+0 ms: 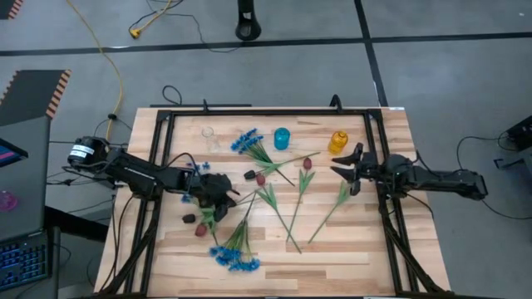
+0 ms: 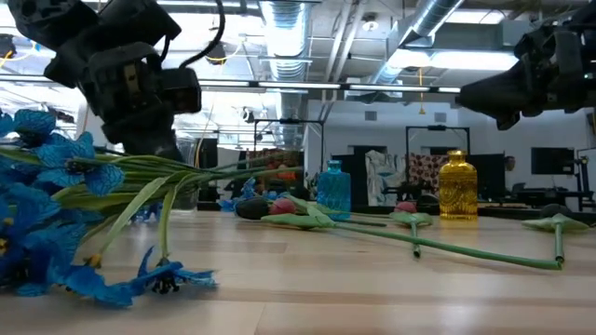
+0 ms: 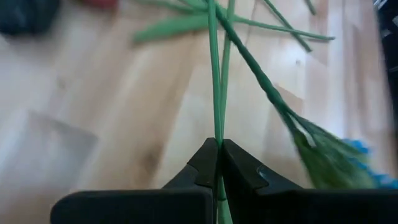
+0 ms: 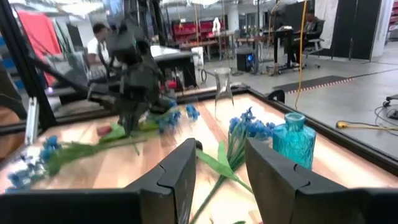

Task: Sort flowers into vase by color
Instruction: Put the left red flower into the transparent vase

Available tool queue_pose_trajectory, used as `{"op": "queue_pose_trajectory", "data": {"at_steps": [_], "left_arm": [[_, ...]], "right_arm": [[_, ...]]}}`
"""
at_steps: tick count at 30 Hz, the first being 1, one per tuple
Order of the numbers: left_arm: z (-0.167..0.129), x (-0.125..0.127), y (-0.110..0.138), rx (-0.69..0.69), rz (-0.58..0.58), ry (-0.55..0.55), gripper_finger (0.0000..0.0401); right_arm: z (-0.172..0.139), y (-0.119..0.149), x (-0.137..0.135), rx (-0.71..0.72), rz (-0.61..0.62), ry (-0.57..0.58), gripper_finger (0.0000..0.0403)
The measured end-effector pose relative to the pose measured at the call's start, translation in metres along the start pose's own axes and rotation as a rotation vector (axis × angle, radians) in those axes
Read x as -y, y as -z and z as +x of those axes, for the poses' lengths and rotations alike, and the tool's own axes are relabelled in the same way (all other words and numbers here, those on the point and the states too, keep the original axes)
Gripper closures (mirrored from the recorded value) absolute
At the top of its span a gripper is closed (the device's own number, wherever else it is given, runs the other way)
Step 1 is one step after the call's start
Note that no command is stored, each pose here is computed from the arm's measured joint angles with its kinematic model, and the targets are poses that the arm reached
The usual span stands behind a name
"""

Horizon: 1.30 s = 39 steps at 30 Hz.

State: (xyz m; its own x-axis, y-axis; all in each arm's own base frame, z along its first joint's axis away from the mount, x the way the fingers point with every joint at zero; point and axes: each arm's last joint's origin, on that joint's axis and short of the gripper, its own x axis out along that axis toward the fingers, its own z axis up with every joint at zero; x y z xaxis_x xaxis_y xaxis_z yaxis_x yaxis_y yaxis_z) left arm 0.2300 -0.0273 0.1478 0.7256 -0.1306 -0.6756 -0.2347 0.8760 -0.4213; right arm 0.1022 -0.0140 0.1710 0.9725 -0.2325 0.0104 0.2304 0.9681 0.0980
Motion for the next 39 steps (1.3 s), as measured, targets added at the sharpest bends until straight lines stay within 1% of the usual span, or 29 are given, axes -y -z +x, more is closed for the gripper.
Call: {"op": "queue_pose_trajectory", "data": {"at_steps": [3,5,8,13,18,23,30,34,39], "left_arm": [[0.0,-0.001,-0.002,0.049,0.107,-0.065,0.0399],[0.0,-0.002,-0.003,0.068,0.134,-0.101,0.0399],[0.0,-0.003,-0.003,0.083,0.136,-0.129,0.0399],[0.0,-0.003,-0.003,0.083,0.124,-0.128,0.0399],[0.0,-0.003,-0.003,0.083,0.124,-0.128,0.0399],[0.0,-0.003,-0.003,0.083,0.122,-0.128,0.0399],[0.0,-0.003,-0.003,0.082,0.122,-0.128,0.0399],[0.0,-0.003,-0.003,0.082,0.122,-0.128,0.0399],[0.0,-0.003,-0.003,0.082,0.122,-0.128,0.0399]], "right_arm": [[0.005,0.0,-0.001,-0.009,-0.004,0.001,0.0236],[0.009,0.001,-0.001,-0.018,-0.012,0.002,0.0236],[0.015,0.001,-0.002,-0.015,-0.056,0.003,0.0236],[0.027,-0.001,-0.004,-0.008,-0.136,0.004,0.0236],[0.047,-0.019,-0.008,-0.055,-0.168,0.005,0.0236],[0.078,-0.034,-0.014,-0.124,-0.264,-0.003,0.0236],[0.134,-0.052,-0.025,-0.188,-0.373,-0.028,0.0236],[0.17,-0.055,-0.037,-0.222,-0.444,-0.105,0.0236],[0.212,-0.052,-0.057,-0.34,-0.564,-0.187,0.0236]]}}
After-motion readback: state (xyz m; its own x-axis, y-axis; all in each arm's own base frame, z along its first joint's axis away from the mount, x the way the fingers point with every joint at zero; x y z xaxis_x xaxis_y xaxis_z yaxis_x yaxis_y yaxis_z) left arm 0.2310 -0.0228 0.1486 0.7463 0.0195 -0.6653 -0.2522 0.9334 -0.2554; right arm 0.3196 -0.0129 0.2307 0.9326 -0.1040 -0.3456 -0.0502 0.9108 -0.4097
